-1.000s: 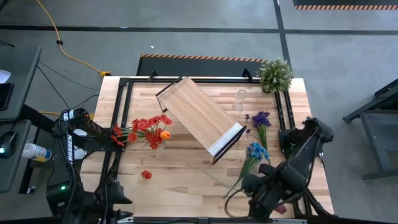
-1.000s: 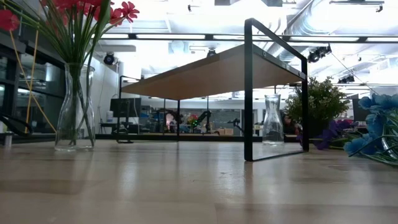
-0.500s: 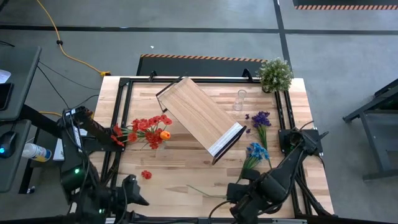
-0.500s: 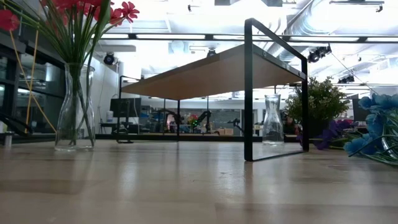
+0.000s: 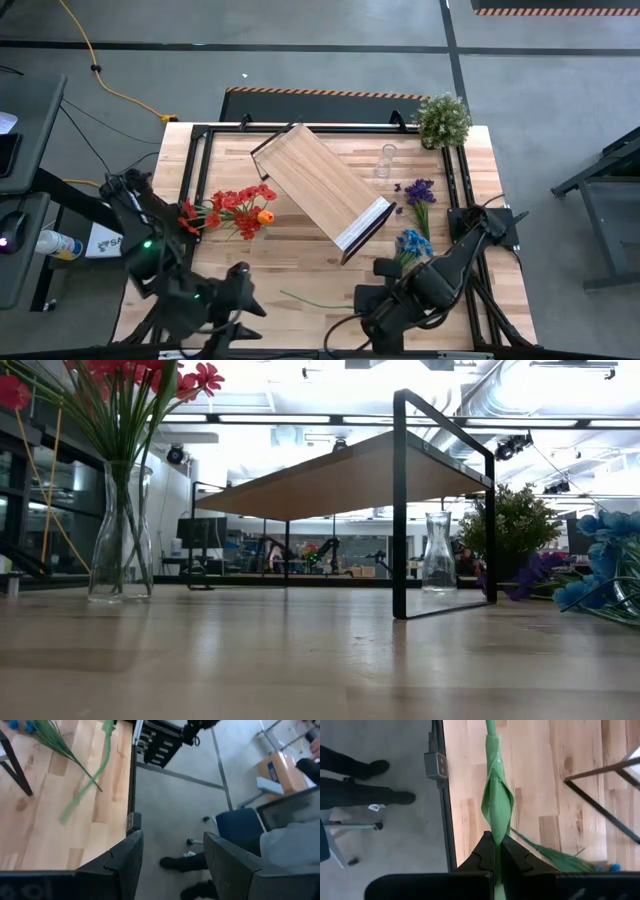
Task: Pick and place flowers into a vace then onto a shelf
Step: Put the red flower into the top transparent vase
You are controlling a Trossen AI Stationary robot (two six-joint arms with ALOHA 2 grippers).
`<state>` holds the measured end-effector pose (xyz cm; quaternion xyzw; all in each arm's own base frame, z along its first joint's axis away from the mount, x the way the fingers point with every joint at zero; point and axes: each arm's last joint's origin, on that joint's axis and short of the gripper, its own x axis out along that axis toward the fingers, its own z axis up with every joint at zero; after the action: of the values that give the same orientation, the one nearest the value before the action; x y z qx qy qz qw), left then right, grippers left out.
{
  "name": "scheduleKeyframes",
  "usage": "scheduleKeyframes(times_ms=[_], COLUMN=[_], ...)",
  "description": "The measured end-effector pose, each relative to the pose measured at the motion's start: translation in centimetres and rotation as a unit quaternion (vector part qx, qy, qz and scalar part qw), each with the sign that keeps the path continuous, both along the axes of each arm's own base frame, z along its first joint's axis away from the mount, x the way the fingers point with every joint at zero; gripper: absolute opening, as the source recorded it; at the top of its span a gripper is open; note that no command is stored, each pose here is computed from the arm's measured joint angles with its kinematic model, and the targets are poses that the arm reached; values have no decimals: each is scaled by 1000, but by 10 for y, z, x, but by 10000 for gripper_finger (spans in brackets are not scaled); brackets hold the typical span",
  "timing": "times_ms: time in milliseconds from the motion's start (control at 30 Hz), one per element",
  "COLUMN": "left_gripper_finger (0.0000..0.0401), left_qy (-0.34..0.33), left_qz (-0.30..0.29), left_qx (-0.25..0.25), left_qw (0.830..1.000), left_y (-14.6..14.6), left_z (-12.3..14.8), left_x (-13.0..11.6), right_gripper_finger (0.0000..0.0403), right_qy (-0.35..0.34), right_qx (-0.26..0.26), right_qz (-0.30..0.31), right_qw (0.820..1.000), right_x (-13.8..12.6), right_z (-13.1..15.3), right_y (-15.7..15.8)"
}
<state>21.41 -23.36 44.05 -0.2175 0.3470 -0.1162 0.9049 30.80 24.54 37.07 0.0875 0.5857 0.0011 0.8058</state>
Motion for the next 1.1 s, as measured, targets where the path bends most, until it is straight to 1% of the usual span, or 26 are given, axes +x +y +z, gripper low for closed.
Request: scheduleKeyframes(times_ms=[133,267,367,467,700,800,900,1100], left_gripper_finger=[228,200,178,167,163,163,163,163], left_qy=[7,8,16,25,28,36,46,61], left_qz=[-14,-27,-47,-58,-47,-55,-49,-55], left_qx=[5,12,6,-5,-9,-5,-3,19], left_qw=[1000,1000,999,998,998,998,998,996], left_y=[11,22,31,40,57,61,64,62], left_z=[-1,-1,-1,-1,-1,-6,-11,-24], left_x=[12,24,31,38,51,58,66,79], right_gripper_finger=[0,0,0,0,0,0,0,0], right_qy=[2,5,0,-8,-22,-25,-29,-35], right_qx=[1,5,6,9,13,11,7,2], right_qz=[23,40,55,69,91,96,98,99], right_qw=[1000,999,998,998,996,995,995,994], right_x=[7,13,18,23,29,29,29,30], right_z=[0,0,0,1,2,2,2,3], right_y=[-8,-16,-21,-24,-28,-29,-29,-28])
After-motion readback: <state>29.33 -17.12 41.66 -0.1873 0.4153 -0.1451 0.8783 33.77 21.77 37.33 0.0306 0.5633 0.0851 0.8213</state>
